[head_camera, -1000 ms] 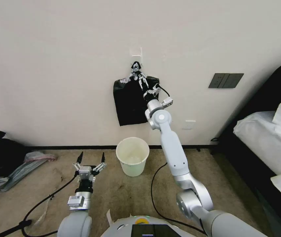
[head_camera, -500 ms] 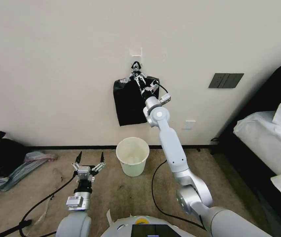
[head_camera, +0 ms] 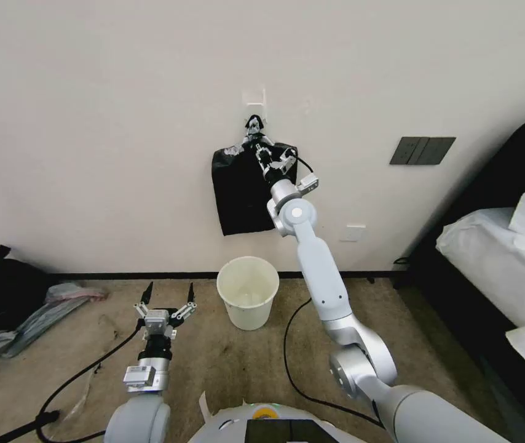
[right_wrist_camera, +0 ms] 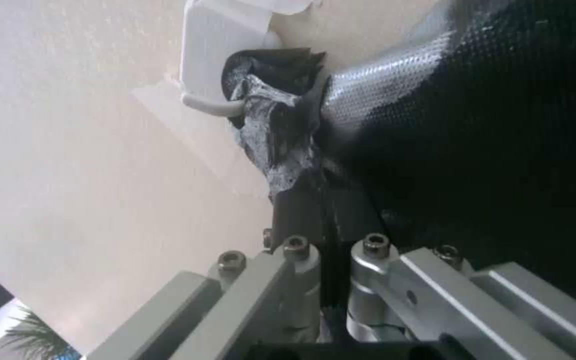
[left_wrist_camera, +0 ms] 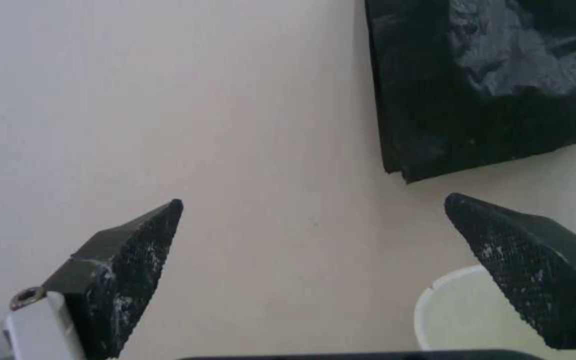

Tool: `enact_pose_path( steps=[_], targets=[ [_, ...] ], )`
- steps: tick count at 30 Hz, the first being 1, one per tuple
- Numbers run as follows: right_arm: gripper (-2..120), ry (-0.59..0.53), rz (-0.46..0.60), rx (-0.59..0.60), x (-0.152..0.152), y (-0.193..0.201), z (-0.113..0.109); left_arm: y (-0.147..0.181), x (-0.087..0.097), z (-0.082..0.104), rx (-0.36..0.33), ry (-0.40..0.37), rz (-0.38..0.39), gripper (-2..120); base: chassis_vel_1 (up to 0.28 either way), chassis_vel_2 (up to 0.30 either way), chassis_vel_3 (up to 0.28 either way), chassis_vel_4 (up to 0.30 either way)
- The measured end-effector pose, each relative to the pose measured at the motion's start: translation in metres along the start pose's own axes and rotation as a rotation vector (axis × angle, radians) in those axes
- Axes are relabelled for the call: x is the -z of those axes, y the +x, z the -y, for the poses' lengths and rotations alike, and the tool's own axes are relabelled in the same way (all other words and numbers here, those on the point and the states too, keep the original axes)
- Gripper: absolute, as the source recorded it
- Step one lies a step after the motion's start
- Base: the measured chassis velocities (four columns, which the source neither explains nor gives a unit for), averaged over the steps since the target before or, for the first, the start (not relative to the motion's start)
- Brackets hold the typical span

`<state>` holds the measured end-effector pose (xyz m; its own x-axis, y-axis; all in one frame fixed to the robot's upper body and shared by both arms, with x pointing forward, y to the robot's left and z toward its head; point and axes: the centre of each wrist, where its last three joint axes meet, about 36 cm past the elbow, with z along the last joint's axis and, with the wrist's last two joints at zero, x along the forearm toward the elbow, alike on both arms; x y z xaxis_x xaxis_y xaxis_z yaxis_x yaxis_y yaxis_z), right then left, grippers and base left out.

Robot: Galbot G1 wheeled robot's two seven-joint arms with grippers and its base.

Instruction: Place a trash bag onto the trash bin.

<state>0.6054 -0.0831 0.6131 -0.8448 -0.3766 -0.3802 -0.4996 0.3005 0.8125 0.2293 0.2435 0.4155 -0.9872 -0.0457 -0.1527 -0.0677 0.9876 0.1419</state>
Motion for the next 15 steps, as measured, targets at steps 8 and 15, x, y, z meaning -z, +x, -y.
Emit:
enact_pose_path(
  steps=[8, 15],
  targets=[
    [0, 0.015, 0.000, 0.001, -0.002, 0.002, -0.002, -0.001, 0.001, -0.001, 0.004, 0.004, 0.005, 100, 0.000, 0.000, 0.000, 0.000],
    [11, 0.015, 0.001, 0.023, -0.006, 0.011, -0.006, -0.002, 0.002, -0.001, 0.004, 0.008, 0.006, 100, 0.000, 0.000, 0.000, 0.000]
  ],
)
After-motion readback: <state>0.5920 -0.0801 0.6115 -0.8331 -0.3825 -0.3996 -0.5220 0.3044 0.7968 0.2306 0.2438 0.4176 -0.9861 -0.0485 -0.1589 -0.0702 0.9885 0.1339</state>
